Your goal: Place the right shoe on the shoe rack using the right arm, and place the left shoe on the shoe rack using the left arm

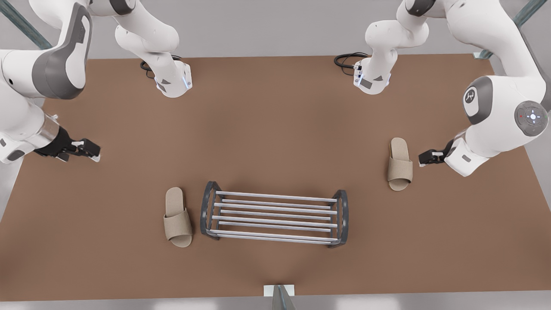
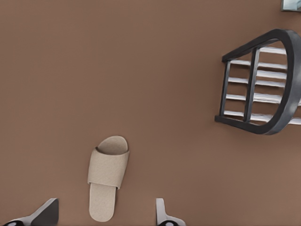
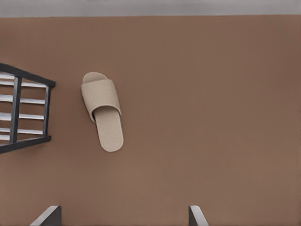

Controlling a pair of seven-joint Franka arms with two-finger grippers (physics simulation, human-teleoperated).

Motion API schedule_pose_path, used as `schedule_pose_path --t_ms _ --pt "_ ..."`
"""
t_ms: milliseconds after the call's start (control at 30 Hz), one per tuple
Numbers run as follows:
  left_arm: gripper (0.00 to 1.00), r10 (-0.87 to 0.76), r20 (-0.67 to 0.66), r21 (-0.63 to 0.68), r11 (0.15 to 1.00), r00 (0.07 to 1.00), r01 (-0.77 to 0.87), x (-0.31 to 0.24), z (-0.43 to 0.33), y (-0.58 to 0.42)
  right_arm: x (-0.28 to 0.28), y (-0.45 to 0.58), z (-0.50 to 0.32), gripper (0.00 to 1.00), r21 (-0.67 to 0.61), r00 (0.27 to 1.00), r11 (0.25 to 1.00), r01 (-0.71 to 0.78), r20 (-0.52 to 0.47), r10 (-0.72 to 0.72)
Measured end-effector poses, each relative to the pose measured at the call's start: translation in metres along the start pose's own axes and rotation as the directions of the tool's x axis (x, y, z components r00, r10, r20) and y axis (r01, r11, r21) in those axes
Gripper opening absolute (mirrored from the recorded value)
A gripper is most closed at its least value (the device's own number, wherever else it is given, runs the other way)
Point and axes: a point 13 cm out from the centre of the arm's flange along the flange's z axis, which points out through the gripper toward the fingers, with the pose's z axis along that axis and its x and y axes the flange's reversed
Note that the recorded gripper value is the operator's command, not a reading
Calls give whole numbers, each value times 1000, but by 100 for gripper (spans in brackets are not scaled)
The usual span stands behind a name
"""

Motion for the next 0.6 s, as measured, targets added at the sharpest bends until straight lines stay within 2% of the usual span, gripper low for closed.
schedule_pose_path --t_ms 200,267,333,433,467,600 --pt "100 -12 19 -3 1000 1000 12 -3 1 -4 -7 18 49 100 1 998 999 36 -44 -36" --pt "100 -53 -36 -16 998 998 53 43 36 22 17 35 83 100 3 995 998 65 -70 -65" --pt "100 -85 -57 -49 995 995 82 119 116 45 60 43 108 100 13 995 996 84 -60 -83" --pt "100 -38 25 -79 996 999 40 186 247 46 105 48 129 100 32 995 995 97 22 -97" --pt "100 -30 78 -73 997 997 36 193 281 48 117 44 151 100 35 995 995 91 38 -93" --pt "99 -20 360 -46 998 933 40 160 293 53 131 31 281 100 20 993 998 60 98 -62"
